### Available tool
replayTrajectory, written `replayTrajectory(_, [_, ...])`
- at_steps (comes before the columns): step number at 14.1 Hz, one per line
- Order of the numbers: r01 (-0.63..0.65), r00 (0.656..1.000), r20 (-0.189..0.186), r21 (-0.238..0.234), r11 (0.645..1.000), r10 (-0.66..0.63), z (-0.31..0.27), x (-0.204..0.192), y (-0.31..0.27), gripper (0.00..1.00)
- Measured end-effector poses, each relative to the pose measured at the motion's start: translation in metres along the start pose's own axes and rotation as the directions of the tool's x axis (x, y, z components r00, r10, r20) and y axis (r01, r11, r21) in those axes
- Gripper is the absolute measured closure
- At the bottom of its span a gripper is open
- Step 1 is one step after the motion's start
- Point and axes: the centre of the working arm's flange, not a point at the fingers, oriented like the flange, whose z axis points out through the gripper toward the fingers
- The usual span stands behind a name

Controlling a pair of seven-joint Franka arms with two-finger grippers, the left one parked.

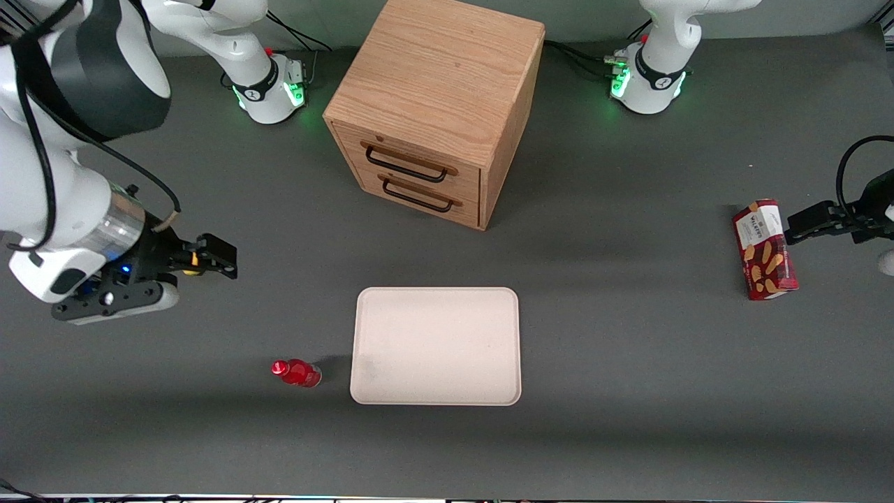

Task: Place coke bottle on tray
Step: 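Move the open right gripper toward the red Coca-Cola bottle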

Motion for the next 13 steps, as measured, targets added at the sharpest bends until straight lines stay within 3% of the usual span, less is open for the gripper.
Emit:
replayTrajectory(3, [-0.012, 1.0, 0.014, -0.006, 1.0, 0.012, 0.034, 0.025, 0.008, 0.0])
replayTrajectory(7, [-0.019, 1.0, -0.005, -0.01, 1.0, 0.019, 0.074, 0.052, 0.013, 0.0])
replayTrajectory(11, [-0.016, 0.999, -0.049, -0.027, 1.0, 0.014, 0.078, 0.061, 0.013, 0.0])
replayTrajectory(13, [-0.014, 0.998, -0.053, -0.028, 1.0, 0.013, 0.089, 0.065, 0.013, 0.0])
